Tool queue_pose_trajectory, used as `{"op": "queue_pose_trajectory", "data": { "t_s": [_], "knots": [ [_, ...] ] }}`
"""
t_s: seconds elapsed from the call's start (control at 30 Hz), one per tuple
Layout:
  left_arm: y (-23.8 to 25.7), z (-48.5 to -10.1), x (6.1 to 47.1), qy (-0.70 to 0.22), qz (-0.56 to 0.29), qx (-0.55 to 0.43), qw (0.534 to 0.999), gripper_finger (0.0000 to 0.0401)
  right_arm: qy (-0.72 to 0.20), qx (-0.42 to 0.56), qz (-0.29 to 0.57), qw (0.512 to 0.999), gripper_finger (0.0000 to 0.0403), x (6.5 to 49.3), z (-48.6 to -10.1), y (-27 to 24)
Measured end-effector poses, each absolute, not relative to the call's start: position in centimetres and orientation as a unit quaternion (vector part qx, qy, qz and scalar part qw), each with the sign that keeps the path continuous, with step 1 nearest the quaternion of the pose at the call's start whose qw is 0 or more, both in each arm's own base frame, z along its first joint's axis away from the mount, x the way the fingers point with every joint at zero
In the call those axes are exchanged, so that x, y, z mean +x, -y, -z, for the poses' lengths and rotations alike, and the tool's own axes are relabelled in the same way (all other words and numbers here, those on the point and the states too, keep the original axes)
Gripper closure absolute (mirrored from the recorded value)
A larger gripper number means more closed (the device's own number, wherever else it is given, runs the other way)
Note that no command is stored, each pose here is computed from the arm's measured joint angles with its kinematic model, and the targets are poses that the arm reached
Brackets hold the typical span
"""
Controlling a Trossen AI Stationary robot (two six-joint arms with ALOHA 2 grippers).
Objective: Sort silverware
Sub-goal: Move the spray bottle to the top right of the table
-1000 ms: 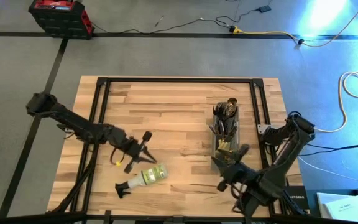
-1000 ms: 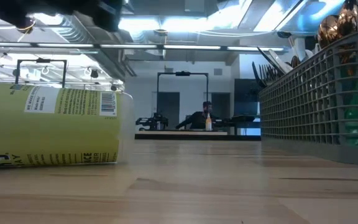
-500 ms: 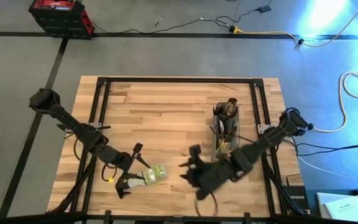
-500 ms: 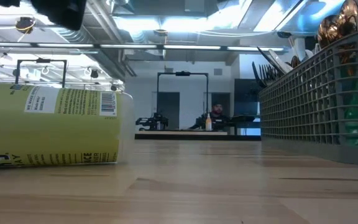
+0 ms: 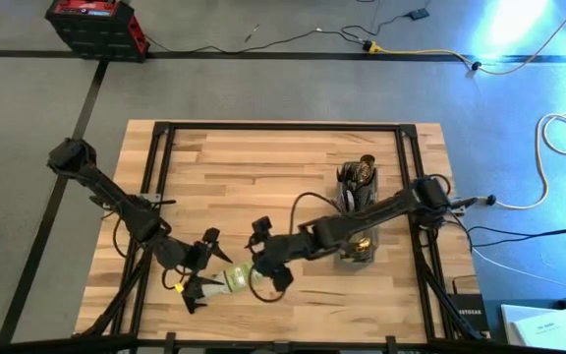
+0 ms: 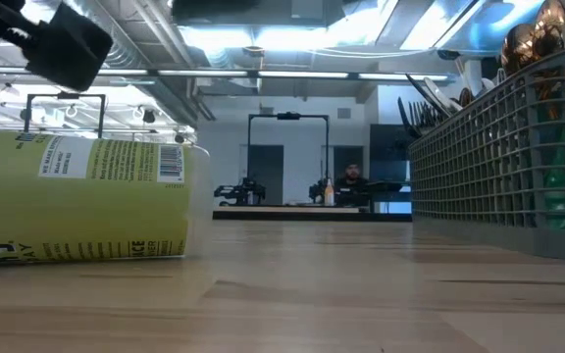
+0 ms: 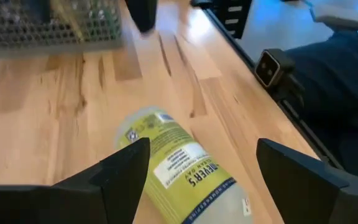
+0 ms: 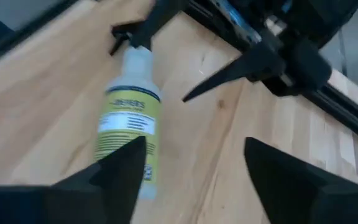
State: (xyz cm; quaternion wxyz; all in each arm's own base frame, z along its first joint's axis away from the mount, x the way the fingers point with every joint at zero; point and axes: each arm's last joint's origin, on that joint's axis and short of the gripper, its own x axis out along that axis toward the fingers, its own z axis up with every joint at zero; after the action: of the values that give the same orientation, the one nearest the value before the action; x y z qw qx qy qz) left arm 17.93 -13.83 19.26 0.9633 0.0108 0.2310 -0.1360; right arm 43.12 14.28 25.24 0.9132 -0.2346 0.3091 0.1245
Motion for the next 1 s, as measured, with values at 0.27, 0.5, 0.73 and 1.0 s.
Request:
{"op": "queue_pose_trajectory", "data": {
  "t_s": [0.27,0.5,0.73,1.0],
  "knots": [
    [14.0,-18.2,16.8,-0.281,0.083,-0.016,0.956,0.0120,-0.303,-0.139,-0.160,0.929,0.0029,45.4,-22.3,-13.3],
    [13.4,-17.4,15.9,-0.291,-0.014,0.007,0.957,0.0120,-0.295,-0.048,-0.209,0.931,0.0009,46.3,-20.8,-13.9],
    [12.8,-16.6,15.6,-0.278,-0.061,0.018,0.958,0.0120,-0.314,-0.019,-0.212,0.925,0.0008,46.9,-18.8,-13.6],
    [11.8,-14.7,14.8,-0.275,-0.098,-0.027,0.956,0.0120,-0.344,-0.016,-0.202,0.917,0.0008,47.5,-15.9,-12.9]
  ]
}}
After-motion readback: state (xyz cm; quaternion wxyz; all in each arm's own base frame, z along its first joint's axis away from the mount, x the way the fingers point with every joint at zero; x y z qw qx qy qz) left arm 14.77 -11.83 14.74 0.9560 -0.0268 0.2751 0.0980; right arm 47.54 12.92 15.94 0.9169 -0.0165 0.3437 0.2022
